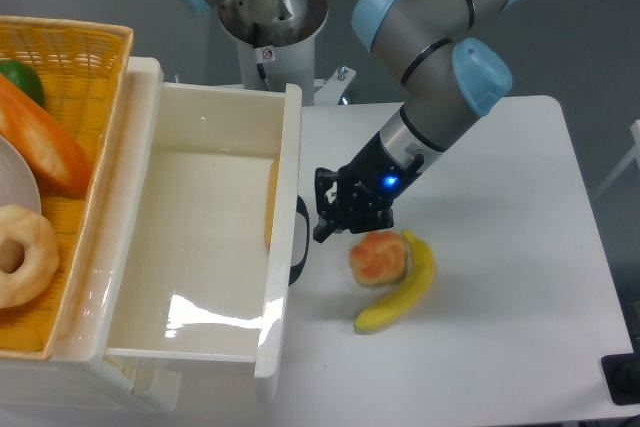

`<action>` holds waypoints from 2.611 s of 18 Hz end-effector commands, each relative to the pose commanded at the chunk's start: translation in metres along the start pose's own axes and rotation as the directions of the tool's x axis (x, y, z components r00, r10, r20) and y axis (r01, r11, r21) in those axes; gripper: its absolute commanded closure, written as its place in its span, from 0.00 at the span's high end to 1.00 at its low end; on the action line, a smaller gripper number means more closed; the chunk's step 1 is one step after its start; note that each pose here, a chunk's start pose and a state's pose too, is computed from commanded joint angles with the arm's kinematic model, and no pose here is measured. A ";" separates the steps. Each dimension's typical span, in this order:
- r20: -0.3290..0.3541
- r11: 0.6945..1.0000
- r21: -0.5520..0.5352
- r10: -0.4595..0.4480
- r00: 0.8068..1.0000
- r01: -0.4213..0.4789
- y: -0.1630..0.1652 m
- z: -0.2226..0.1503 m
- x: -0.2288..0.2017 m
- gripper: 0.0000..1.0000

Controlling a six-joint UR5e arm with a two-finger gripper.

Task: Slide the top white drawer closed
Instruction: 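Push the open white drawer's front panel inward with the gripper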

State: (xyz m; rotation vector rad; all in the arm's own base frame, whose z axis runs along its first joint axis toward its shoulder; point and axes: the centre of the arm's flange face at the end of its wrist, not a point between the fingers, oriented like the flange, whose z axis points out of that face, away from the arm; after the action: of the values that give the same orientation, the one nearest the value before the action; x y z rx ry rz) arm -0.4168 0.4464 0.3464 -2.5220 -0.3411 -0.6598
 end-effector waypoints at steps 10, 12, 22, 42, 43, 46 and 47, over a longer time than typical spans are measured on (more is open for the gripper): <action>-0.013 1.000 -0.013 0.012 1.000 -0.012 -0.002 0.010 0.012 0.00; -0.015 1.000 -0.016 0.018 1.000 -0.019 -0.002 0.012 0.018 0.00; -0.048 0.999 0.006 0.042 0.998 -0.041 0.002 0.016 0.050 0.00; -0.091 0.997 -0.044 0.055 0.994 -0.059 -0.013 0.056 0.100 0.00; -0.093 0.997 -0.047 0.059 0.994 -0.063 -0.013 0.058 0.103 0.00; -0.100 0.996 -0.054 0.059 0.993 -0.064 -0.014 0.064 0.107 0.00; -0.100 0.996 -0.053 0.061 0.993 -0.067 -0.015 0.065 0.108 0.00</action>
State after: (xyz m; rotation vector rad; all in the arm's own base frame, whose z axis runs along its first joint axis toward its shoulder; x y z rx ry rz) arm -0.3050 0.5057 0.3592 -2.5316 -0.2079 -0.7749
